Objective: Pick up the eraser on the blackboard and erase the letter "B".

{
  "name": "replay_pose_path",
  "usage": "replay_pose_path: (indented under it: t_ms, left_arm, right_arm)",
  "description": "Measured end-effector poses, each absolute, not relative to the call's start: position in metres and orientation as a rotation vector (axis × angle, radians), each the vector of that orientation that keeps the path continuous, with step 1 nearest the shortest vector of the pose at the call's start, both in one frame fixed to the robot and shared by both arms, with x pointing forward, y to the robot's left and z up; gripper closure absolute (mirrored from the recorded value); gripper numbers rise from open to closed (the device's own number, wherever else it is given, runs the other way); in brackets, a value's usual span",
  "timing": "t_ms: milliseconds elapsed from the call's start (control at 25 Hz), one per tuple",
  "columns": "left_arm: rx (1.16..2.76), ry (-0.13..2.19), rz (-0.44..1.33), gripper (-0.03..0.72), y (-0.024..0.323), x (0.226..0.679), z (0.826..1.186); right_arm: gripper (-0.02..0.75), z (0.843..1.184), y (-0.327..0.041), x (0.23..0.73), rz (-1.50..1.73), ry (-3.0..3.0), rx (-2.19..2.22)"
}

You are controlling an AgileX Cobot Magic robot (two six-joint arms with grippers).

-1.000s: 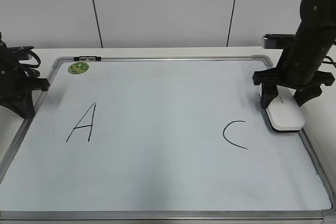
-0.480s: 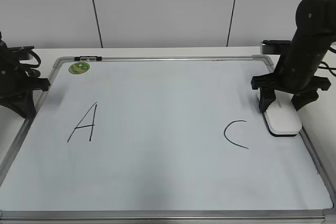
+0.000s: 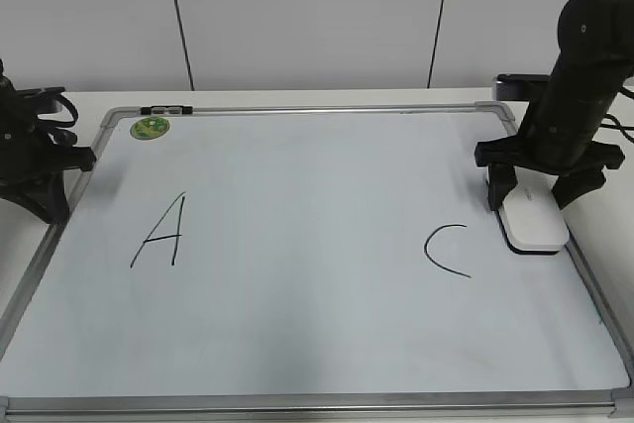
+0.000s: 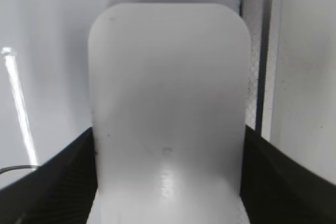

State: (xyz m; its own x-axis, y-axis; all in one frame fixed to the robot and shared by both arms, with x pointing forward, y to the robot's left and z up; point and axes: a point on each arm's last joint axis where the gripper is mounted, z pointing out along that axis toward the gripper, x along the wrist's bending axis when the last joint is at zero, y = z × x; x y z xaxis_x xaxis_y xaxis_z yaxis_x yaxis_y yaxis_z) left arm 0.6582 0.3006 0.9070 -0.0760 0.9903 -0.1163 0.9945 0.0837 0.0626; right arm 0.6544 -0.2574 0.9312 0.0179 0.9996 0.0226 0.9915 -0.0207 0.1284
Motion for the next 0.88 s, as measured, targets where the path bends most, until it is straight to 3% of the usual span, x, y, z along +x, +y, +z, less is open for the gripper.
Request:
replay_pose_path:
  t_ms: [160, 400, 720, 880]
  left_arm:
    - [2.044, 2.214, -0.05, 0.661, 0.301, 0.658, 0.907]
    - [2.052, 2.211, -0.044, 0.615, 0.301, 0.658, 0.907]
    - [2.06, 2.147, 0.102, 0.186, 0.304, 0.654, 0.949]
    - [2.038, 2.111, 0.171, 0.125, 0.304, 0.65, 0.975]
  right_arm:
    - [0.085, 0.93, -0.258, 0.653, 0.138, 2.151, 2.196]
    - [0.077, 0.942, -0.257, 0.657, 0.106, 2.163, 2.211]
    - [0.076, 0.966, -0.258, 0.664, 0.08, 2.169, 2.204]
    - [0.079, 0.968, -0.259, 0.66, 0.025, 2.185, 2.212]
